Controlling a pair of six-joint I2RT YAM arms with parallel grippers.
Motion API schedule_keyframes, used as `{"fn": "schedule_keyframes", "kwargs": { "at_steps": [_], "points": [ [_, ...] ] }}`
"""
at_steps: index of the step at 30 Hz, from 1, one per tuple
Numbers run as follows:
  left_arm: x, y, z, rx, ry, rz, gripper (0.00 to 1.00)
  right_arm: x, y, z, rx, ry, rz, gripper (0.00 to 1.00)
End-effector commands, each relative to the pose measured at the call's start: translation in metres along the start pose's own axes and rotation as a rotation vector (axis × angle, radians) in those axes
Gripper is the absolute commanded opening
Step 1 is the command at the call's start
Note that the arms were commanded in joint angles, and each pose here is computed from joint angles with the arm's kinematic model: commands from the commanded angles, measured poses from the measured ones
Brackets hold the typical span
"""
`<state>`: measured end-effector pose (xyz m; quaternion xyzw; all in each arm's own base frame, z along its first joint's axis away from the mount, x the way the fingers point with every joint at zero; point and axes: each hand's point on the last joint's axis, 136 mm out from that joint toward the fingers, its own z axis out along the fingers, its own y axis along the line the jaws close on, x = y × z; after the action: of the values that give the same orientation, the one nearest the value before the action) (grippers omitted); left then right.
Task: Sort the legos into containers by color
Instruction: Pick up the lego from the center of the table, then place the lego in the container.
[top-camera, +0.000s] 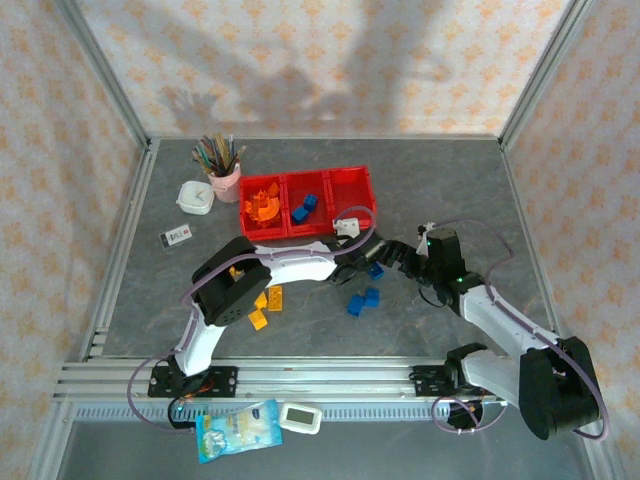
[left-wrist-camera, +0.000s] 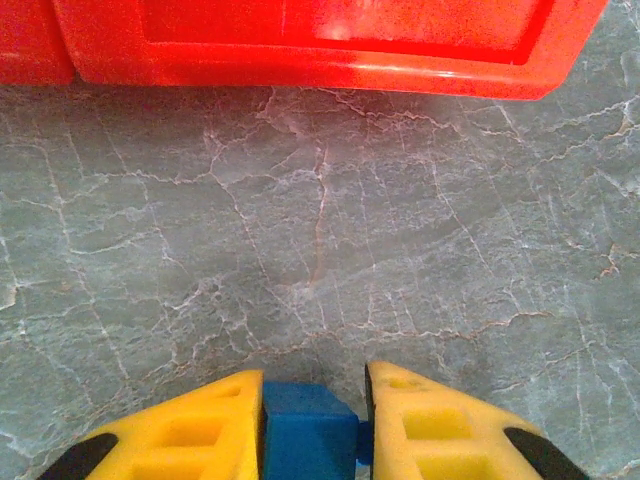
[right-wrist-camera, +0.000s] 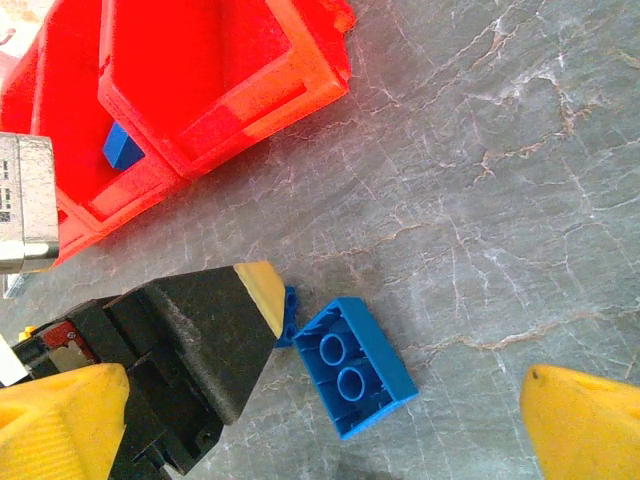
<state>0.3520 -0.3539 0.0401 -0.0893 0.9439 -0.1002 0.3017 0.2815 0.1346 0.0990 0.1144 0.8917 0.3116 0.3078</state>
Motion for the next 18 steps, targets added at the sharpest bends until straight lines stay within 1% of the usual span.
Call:
{"fn": "schedule_keyframes", "kwargs": {
  "at_steps": [1,7,10,11,14,18],
  "points": [
    [-0.012,0.004,-0.015,-0.015,-0.043,0.022,0.27,-0.016,0.013,-0.010,-0.024,-0.047,-0.039,1.00],
    [-0.032,0.006,-0.040,-0.006,-0.095,0.033,0.27,-0.023,0.031,-0.017,-0.075,-0.044,-0.075,1.00],
    [-0.048,0.013,-0.053,-0.032,-0.139,0.051,0.27,-0.027,0.042,-0.018,-0.108,-0.035,-0.086,1.00],
    [-0.060,0.015,-0.065,-0.027,-0.168,0.046,0.27,-0.029,0.047,-0.019,-0.114,-0.037,-0.090,1.00],
    [-0.087,0.029,-0.077,-0.060,-0.219,0.042,0.27,-0.034,0.060,-0.018,-0.135,-0.048,-0.106,1.00],
    [-0.121,0.051,-0.079,-0.089,-0.264,0.019,0.27,-0.035,0.081,-0.012,-0.165,-0.049,-0.127,1.00]
  ]
}}
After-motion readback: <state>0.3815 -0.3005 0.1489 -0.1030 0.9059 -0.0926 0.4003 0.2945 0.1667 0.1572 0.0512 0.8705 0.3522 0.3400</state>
